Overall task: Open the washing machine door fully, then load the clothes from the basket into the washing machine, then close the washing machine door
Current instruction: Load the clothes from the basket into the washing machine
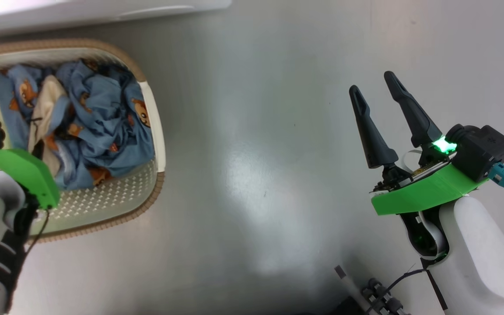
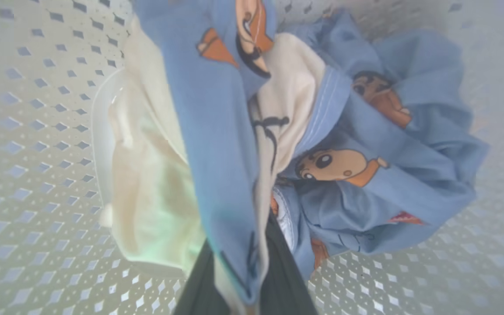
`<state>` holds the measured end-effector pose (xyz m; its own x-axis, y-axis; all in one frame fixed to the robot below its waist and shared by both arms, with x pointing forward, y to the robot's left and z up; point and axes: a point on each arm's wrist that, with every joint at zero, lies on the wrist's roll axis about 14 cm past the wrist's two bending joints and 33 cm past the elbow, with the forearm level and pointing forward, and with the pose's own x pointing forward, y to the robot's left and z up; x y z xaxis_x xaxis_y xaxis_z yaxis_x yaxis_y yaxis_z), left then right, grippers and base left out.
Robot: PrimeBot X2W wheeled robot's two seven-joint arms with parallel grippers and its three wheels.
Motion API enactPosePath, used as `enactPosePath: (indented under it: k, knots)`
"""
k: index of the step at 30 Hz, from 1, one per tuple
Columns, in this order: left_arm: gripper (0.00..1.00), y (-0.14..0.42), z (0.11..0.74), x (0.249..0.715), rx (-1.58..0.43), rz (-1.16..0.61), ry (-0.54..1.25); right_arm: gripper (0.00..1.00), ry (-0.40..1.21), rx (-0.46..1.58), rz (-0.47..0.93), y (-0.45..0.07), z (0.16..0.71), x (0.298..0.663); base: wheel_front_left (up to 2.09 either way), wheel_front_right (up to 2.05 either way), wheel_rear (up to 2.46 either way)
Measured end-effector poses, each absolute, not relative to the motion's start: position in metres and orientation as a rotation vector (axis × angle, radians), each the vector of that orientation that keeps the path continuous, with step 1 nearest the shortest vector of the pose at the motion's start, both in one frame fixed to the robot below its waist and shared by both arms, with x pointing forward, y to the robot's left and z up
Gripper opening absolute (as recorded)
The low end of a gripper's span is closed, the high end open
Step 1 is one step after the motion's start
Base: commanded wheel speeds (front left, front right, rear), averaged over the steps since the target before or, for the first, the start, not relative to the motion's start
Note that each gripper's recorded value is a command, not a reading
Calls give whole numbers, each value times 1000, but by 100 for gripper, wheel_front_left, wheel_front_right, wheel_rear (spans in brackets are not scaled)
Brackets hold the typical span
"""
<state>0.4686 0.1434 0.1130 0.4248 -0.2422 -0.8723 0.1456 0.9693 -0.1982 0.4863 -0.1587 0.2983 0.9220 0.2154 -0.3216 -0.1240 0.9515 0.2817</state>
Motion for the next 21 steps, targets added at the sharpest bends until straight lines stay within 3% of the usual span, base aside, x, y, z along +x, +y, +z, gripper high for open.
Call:
enactPosePath:
  k: [14,21]
  knots:
    - [0,138,179,484,-210,-181,882,100,263,267,200,-151,345,493,0,0,0]
    - [0,141,230,499,-262,-170,738,100,242,277,189,-153,365,480,0,0,0]
